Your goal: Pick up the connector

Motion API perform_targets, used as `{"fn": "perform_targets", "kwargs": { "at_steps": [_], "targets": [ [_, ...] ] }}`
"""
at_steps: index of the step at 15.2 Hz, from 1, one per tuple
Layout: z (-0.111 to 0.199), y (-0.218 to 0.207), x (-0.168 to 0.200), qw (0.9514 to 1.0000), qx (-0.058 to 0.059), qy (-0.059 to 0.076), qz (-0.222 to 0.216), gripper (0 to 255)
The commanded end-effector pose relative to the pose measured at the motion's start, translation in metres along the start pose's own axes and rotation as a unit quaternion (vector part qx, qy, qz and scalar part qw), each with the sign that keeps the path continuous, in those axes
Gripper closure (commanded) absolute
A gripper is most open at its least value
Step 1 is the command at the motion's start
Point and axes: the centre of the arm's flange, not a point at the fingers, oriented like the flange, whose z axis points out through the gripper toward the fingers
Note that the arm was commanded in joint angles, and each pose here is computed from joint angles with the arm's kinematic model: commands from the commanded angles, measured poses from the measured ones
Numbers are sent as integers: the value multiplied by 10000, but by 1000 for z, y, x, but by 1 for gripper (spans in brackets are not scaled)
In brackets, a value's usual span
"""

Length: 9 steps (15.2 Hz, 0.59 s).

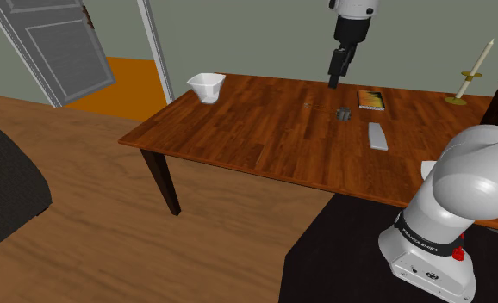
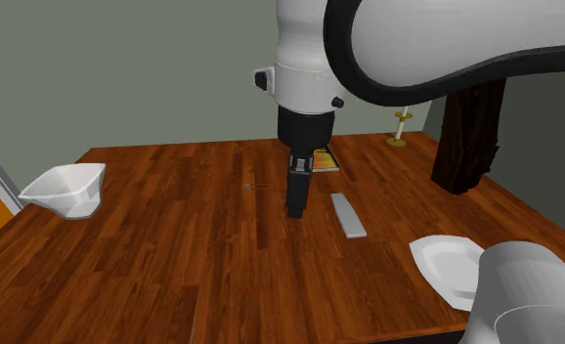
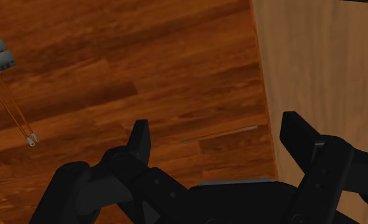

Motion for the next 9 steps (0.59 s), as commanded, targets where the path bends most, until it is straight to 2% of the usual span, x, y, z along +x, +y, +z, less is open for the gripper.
{"fn": "perform_targets", "kwargs": {
  "at_steps": [1, 9],
  "targets": [
    [13, 24, 2, 10000, 20, 8, -52, 0],
    [72, 113, 14, 9997, 118, 24, -230, 0]
  ]
}}
